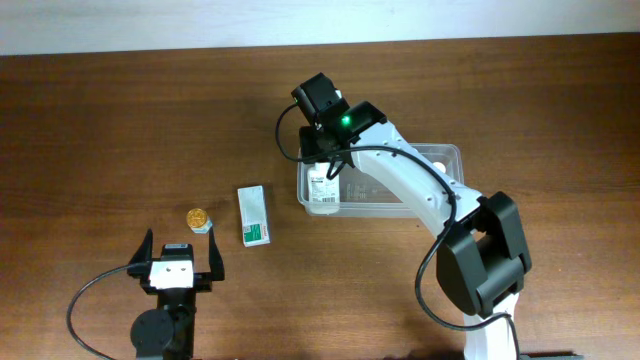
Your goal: Pack container
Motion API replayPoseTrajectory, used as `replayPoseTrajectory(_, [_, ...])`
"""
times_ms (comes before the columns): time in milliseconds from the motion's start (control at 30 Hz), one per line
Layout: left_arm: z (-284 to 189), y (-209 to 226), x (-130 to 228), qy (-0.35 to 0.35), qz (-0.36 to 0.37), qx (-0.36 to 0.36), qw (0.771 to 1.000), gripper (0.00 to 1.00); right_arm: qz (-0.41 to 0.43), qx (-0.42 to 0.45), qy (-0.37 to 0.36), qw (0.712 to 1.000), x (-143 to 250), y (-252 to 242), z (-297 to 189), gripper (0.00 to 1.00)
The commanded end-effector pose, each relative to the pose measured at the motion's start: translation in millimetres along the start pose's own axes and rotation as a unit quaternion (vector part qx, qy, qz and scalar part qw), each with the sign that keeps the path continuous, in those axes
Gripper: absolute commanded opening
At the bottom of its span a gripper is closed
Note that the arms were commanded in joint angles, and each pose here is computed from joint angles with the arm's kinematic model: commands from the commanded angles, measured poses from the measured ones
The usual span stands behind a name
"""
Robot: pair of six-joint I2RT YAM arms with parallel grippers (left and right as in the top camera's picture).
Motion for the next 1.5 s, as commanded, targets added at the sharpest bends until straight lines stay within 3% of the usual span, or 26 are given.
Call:
replayPoseTrajectory(0, [0,0,1,-0.001,0.006,0.003,1.0,0.99,-0.006,0.016,0.001,1.0,2,-1,7,0.49])
replayPoseTrajectory(533, [0,0,1,-0.001,0.006,0.003,1.0,1.0,-0.007,0.023,-0.001,1.0,2,-2,7,0.41])
replayPoseTrajectory(1067, [0,0,1,-0.001,0.006,0.003,1.0,0.99,-0.008,0.031,0.008,0.999,5,-3,20,0.4])
replayPoseTrajectory(1467, [0,0,1,-0.001,0.006,0.003,1.0,0.99,-0.007,0.019,0.013,1.0,6,0,20,0.28])
Point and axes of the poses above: each gripper's point midway between its finger pads, its own z axis out along the fingers, its own y axis along the line the jaws close on, x = y × z, the point moved 8 cm from there along -z, back along the fingers, and after that the axes turned 6 degrees about -z, right-handed, at the moved point
